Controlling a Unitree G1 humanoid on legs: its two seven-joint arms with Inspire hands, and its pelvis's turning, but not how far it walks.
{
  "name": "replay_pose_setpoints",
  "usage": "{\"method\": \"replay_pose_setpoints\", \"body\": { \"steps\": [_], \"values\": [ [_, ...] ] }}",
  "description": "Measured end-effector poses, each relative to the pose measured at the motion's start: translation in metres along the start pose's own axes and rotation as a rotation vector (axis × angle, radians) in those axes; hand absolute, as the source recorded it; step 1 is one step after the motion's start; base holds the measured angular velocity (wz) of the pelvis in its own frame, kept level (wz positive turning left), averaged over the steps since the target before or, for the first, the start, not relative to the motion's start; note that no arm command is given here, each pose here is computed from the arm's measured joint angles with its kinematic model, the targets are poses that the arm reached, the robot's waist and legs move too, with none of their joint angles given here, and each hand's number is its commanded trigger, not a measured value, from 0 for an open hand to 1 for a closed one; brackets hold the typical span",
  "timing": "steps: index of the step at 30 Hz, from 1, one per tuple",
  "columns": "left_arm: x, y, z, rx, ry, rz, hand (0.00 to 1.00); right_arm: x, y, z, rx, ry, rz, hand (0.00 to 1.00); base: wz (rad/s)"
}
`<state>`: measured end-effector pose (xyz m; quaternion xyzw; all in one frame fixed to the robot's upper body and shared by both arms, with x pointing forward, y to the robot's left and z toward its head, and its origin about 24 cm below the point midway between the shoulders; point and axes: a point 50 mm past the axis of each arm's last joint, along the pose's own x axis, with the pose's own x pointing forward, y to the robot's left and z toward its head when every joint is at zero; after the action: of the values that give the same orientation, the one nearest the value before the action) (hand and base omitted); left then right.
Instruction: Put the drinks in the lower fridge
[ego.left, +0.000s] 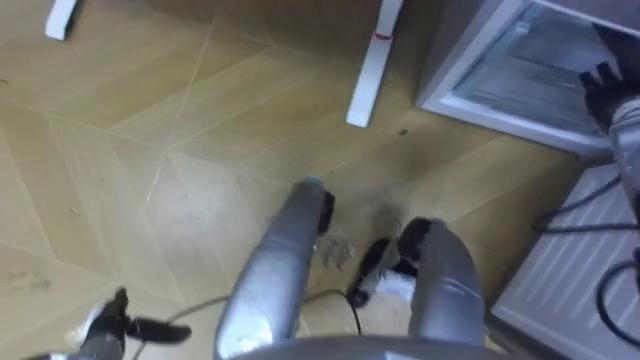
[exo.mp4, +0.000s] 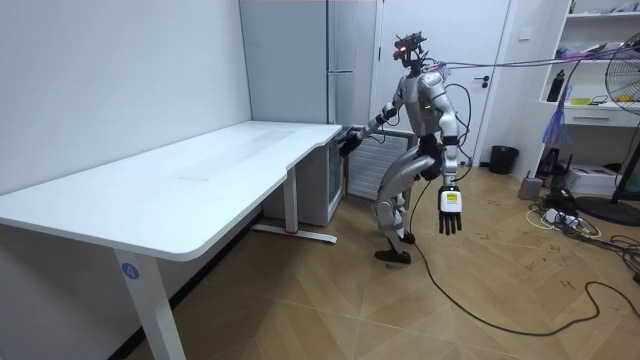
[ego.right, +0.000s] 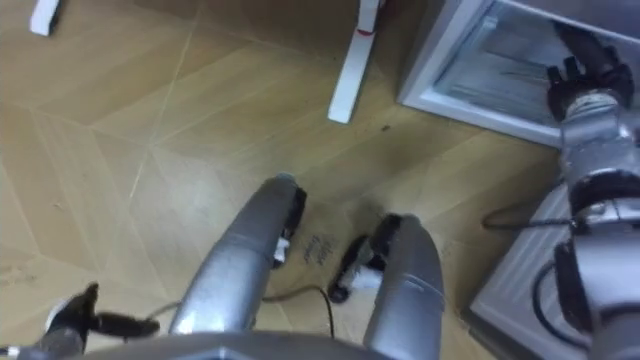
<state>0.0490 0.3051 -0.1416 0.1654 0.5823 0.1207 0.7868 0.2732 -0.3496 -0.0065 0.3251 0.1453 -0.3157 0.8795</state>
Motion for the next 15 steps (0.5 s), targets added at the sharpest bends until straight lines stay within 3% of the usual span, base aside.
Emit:
{"method": "replay_pose_setpoints", "body": {
  "steps": [7, 11, 15],
  "values": [
    [0.0, 0.001, -0.003, -0.012, 0.014, -0.04, 0.0, -0.025, -0.07, -0.046, -0.624, 0.262, 0.038, 0.0, -0.07],
    [0.001, -0.002, -0.001, -0.017, 0.018, -0.059, 0.0, -0.038, -0.084, -0.074, -0.816, 0.402, 0.105, 0.0, -0.15],
    [0.001, -0.016, -0.001, -0.031, 0.021, -0.097, 0.0, -0.053, -0.094, -0.104, -0.878, 0.517, 0.159, 0.0, 0.02]
  ]
}}
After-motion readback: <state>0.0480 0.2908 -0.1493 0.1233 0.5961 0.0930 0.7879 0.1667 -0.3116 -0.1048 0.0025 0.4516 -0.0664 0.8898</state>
